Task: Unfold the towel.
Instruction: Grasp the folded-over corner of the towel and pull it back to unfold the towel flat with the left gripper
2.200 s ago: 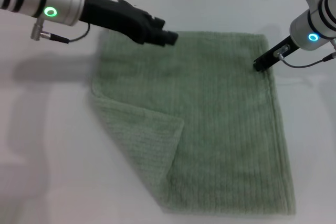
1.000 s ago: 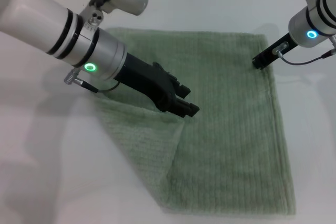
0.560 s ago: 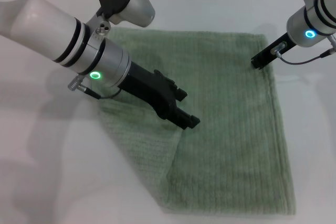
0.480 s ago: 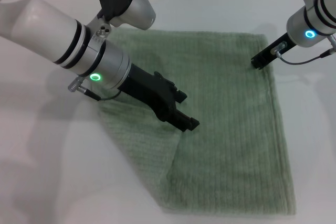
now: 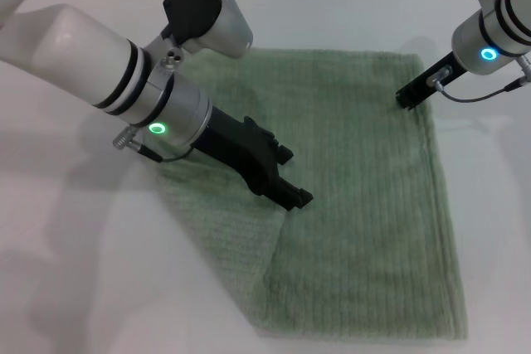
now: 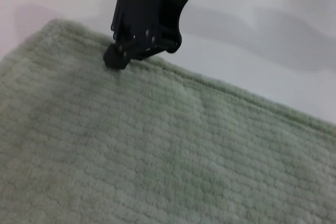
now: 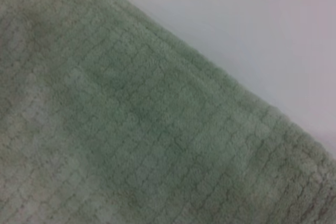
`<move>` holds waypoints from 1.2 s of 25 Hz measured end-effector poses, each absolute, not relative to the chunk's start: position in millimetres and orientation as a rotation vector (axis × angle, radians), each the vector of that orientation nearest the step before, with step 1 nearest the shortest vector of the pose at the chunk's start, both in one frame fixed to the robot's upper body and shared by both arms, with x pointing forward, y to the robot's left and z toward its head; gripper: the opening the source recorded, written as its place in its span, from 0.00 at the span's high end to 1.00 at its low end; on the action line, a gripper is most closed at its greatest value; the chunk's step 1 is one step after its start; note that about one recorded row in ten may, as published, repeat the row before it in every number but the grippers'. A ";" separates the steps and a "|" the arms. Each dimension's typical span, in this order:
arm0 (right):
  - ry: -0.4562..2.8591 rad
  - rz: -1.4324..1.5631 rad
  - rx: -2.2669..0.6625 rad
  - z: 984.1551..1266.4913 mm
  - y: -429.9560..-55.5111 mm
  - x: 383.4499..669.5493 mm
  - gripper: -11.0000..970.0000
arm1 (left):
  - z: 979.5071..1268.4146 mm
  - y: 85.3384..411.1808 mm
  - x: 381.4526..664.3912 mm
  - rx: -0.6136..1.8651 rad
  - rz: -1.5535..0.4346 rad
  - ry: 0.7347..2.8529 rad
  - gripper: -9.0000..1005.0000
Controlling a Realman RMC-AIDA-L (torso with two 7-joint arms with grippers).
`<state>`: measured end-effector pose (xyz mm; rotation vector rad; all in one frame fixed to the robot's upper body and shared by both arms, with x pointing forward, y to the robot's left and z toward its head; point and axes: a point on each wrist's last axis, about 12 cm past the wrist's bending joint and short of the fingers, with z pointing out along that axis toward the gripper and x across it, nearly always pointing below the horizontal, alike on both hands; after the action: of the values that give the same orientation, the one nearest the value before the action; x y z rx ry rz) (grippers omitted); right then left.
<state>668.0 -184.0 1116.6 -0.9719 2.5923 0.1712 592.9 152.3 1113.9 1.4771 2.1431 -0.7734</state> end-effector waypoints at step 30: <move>2.586 0.167 -0.970 1117.7 -183.7 669.2 0.99 | 1100.4 144.5 588.3 1.550 -0.704 2.177 0.33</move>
<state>669.2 -183.7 1117.7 -0.9703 2.5865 0.1673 588.3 144.5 1100.4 1.5501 2.1768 -0.7036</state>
